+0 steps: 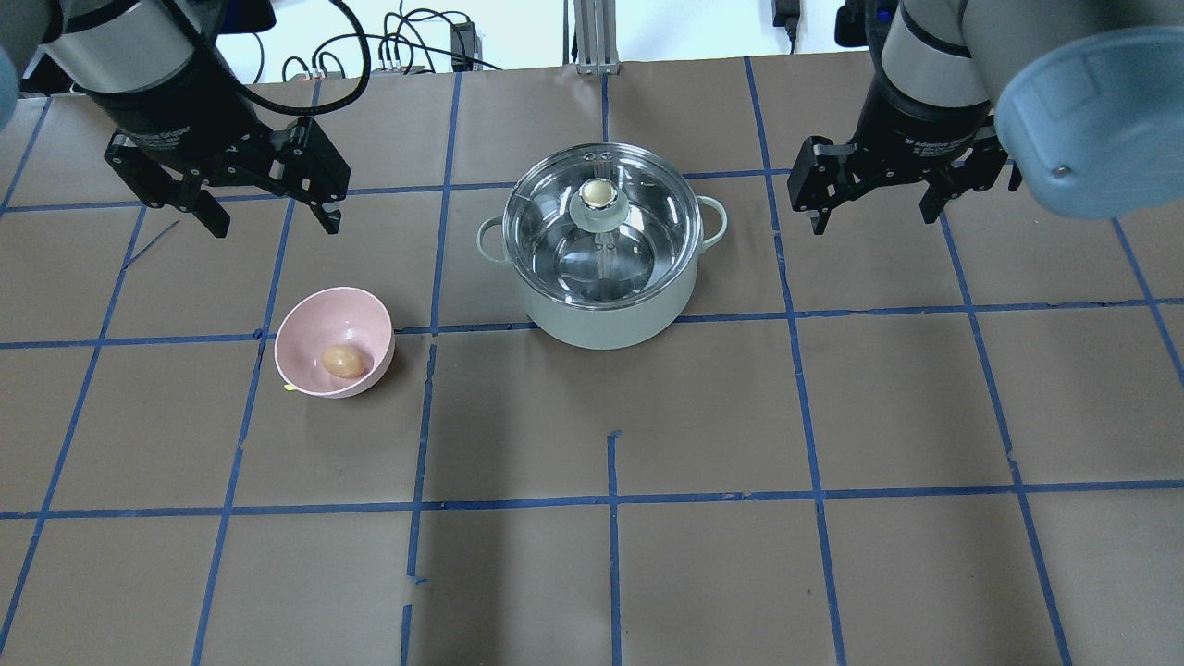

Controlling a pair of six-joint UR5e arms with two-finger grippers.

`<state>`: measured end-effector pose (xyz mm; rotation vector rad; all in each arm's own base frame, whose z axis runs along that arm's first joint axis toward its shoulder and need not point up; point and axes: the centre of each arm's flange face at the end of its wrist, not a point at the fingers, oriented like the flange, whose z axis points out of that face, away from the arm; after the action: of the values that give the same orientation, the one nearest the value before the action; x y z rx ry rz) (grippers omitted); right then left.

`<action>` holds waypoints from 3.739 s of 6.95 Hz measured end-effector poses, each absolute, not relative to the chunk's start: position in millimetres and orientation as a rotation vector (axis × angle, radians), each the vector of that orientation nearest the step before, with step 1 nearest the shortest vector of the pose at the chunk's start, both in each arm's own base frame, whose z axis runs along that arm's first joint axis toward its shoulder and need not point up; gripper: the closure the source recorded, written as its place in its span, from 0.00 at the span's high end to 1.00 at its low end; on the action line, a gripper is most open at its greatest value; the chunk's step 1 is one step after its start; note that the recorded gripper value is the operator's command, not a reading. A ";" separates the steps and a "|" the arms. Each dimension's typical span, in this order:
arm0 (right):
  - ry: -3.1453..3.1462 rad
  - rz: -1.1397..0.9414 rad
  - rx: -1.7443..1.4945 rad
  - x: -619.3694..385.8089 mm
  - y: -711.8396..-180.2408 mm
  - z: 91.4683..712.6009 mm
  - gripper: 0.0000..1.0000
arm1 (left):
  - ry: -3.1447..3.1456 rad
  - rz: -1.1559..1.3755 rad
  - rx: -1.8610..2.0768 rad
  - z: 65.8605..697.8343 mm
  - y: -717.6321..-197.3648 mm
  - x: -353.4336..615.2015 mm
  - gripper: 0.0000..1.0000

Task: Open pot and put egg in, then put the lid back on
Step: 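Move the right gripper over the glass lid knob while the left gripper waits, then grasp the lid knob with the right gripper while the left descends to the bowl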

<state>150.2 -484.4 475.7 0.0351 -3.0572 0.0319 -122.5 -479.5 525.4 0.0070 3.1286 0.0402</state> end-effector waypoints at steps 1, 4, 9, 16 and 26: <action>-3.053 0.028 0.034 149.6 -486.2 473.1 1.00 | 3.129 0.040 0.007 525.3 -479.5 -122.5 1.00; -3.060 0.003 0.033 149.0 -486.9 475.1 1.00 | 3.130 0.045 0.007 523.7 -479.3 -122.6 1.00; -3.215 0.027 0.091 196.7 -566.7 468.0 1.00 | 3.132 0.022 -0.044 521.2 -485.2 -119.9 1.00; -3.235 0.075 -0.032 318.4 -604.8 388.4 0.97 | 3.092 -0.068 -0.516 443.8 -518.8 -107.7 1.00; -3.173 0.030 -0.027 364.3 -619.1 343.9 0.76 | 2.867 -0.073 -1.282 314.3 -514.4 -51.6 1.00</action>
<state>364.3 -619.1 343.9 -0.0271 -3.1727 0.0304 -51.6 -514.4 314.3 -1.2816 2.8674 -0.0729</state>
